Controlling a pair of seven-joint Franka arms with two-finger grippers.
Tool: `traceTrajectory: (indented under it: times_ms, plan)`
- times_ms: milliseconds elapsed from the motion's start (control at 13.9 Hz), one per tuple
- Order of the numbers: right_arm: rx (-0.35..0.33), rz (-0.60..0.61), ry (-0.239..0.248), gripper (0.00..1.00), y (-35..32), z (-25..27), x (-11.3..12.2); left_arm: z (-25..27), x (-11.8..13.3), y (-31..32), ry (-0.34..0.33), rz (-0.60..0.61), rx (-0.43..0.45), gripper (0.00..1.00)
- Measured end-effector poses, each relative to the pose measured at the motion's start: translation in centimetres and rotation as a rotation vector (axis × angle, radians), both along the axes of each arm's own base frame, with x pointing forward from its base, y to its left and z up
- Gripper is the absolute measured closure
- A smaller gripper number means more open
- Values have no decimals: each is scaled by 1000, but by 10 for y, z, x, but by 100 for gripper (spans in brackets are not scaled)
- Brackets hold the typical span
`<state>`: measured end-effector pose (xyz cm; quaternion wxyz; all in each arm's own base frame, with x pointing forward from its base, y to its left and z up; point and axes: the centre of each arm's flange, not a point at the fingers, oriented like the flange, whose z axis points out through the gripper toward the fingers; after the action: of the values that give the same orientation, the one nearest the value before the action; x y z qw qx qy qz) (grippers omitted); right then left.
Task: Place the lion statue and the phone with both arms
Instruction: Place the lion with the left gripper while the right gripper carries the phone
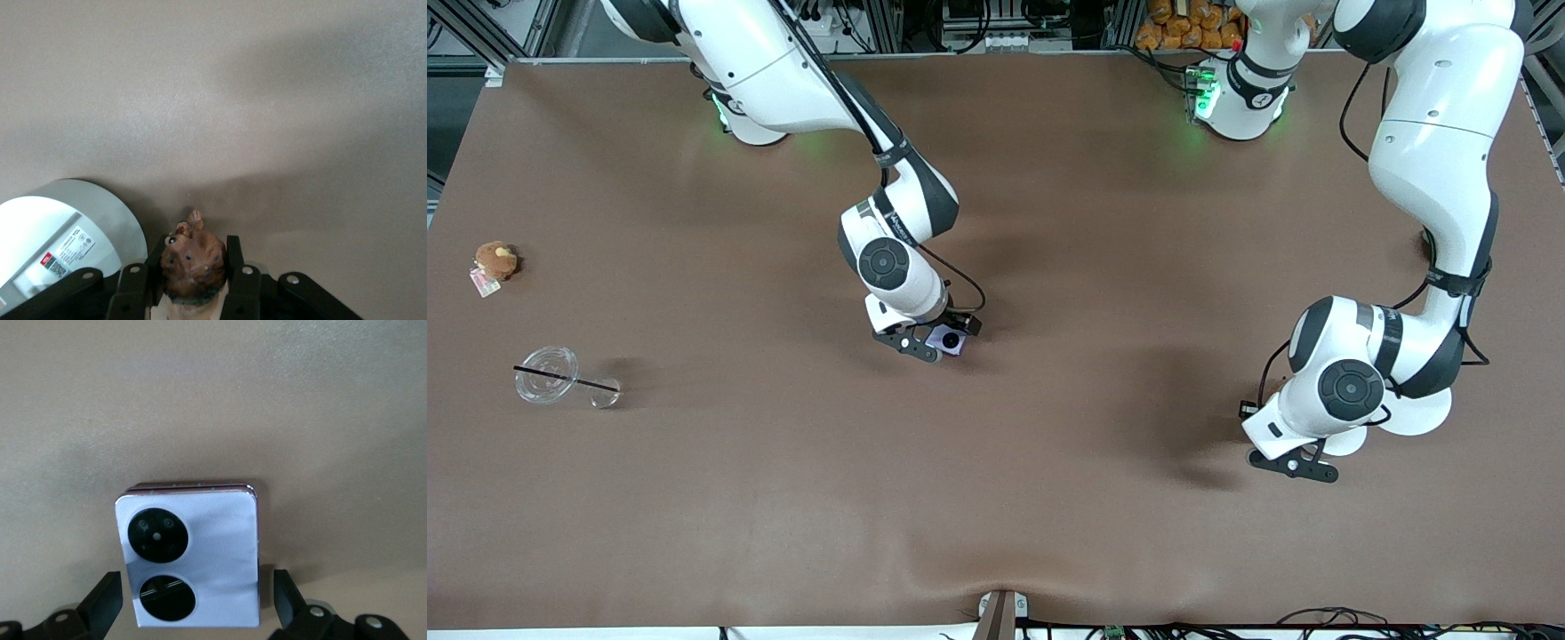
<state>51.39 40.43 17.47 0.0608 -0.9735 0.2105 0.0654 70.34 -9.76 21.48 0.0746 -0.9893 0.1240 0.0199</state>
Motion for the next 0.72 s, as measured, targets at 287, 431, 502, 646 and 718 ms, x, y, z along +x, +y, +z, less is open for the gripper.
traceTrajectory:
  times_ms: [287,431,502,646,718]
  plan:
    - [0,-6,-4,15,2,-2,4,-11,1,7,-5,6,1,63]
    - [0,-9,-5,15,2,-2,7,-10,3,13,-12,13,3,63]
    - [-5,-10,3,15,1,0,9,-10,3,14,-13,14,3,63]
    - [-30,-11,54,15,-4,12,21,-10,3,15,-13,15,3,60]
    - [-43,-15,78,15,-9,23,31,-11,3,16,-13,15,5,51]
